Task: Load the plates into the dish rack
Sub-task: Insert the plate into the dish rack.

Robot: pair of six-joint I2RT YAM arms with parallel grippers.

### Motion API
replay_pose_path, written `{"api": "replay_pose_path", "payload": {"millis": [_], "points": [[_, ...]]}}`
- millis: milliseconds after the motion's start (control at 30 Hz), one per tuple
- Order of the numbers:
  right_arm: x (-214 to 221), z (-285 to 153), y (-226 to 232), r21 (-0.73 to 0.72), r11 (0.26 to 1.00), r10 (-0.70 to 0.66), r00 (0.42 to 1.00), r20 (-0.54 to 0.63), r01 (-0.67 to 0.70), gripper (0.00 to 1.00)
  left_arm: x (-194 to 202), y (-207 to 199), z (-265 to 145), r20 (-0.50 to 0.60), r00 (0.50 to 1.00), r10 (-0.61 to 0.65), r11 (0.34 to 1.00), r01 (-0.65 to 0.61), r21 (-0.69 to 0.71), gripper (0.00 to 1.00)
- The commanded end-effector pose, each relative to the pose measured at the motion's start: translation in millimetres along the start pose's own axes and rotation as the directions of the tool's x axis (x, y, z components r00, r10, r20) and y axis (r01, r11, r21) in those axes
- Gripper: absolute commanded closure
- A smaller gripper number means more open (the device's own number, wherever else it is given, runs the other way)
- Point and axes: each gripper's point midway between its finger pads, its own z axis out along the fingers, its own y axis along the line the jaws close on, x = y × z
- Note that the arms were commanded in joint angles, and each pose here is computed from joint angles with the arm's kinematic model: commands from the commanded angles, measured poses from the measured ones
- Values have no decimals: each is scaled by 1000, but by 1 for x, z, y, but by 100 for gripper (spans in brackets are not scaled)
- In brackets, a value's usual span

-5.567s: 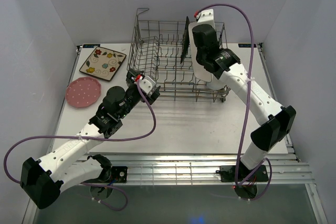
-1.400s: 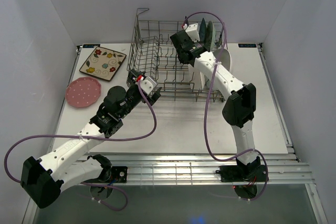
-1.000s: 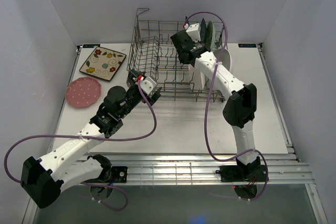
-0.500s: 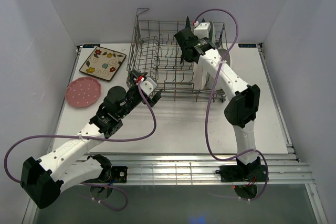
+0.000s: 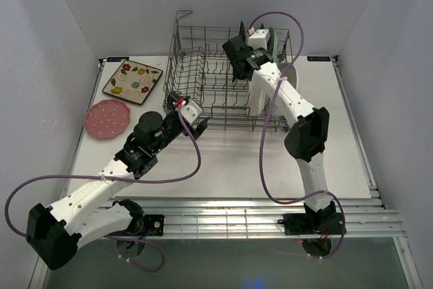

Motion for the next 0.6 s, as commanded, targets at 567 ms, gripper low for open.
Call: {"api": "replay_pose_path", "payload": {"millis": [567], "points": [[2, 23, 35, -47, 999, -24, 999, 32, 25, 76, -9, 2, -3, 20, 1000, -3, 1000, 3, 1, 2]]}}
